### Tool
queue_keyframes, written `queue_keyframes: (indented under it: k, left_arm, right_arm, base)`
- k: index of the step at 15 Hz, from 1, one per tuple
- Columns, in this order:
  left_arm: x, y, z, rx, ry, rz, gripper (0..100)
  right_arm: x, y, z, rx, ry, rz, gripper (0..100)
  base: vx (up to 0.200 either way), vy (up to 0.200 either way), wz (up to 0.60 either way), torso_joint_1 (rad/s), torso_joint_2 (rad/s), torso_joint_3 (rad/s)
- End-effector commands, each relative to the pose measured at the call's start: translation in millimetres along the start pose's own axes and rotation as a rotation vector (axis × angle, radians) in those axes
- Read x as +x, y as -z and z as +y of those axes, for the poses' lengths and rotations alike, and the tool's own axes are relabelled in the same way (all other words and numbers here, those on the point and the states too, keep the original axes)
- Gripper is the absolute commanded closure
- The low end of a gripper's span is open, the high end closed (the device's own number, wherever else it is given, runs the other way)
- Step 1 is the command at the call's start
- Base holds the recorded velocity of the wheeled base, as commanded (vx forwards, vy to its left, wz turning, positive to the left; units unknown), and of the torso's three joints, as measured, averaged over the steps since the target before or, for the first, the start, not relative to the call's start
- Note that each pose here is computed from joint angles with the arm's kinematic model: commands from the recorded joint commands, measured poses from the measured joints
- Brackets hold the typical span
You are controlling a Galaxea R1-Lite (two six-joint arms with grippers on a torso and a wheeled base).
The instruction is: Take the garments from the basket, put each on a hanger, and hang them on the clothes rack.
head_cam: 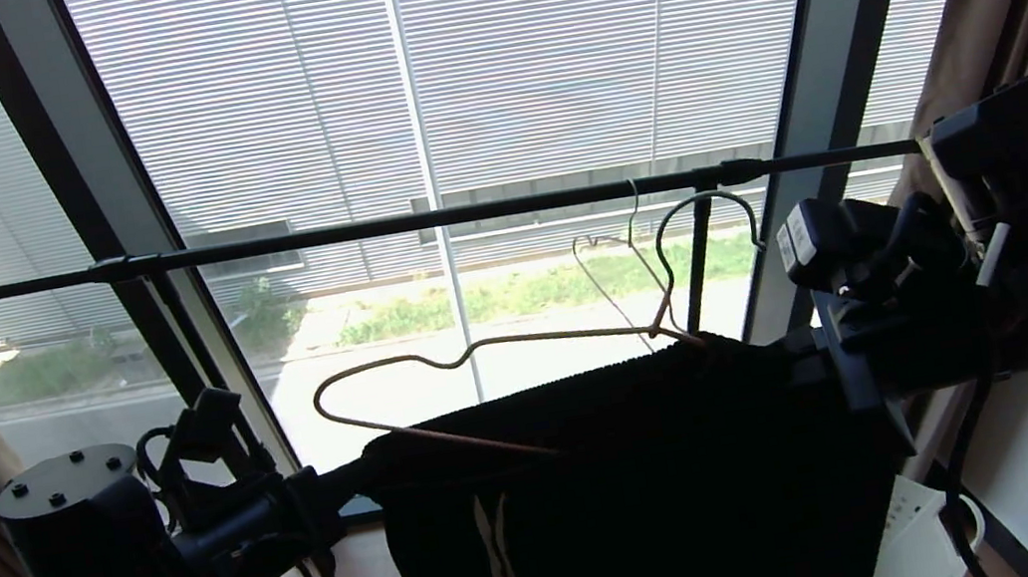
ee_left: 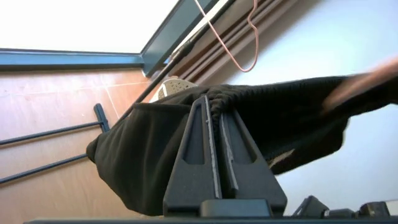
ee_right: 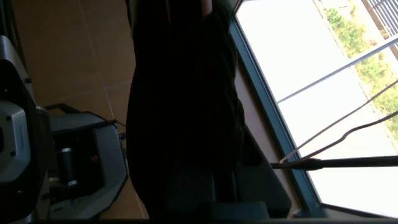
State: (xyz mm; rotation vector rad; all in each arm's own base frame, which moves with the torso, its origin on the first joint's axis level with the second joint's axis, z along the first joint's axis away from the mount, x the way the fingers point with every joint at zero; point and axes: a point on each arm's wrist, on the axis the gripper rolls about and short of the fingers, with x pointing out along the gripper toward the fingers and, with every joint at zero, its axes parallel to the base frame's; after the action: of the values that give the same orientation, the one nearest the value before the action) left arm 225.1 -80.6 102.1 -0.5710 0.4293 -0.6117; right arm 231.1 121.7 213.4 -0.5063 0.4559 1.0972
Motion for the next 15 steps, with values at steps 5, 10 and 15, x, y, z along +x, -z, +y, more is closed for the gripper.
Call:
queue_keyframes:
  k: [5, 10, 15]
  left_arm:
    - [9.9, -8.0, 2.9, 0.005, 0.004, -0.022, 100]
    - [6.5, -13.5, 12.1, -0.004, -0.031, -0.048, 100]
    - [-0.6, -19.1, 7.5, 0.009, -0.022, -0.079, 100]
  right_arm:
    - [9.7, 11.8, 11.1, 0.010, -0.016, 0.072, 100]
    - [12.4, 23.1, 17.2, 0.028, -0.038, 0.104, 100]
    - [16.1, 34.3, 19.9, 0.041, 0.008, 0.183, 100]
  base:
    - [0.000, 0.000, 0.00, 0.000, 0.00, 0.000]
    - [0.000, 0.000, 0.00, 0.000, 0.00, 0.000]
    - [0.000, 0.000, 0.00, 0.000, 0.00, 0.000]
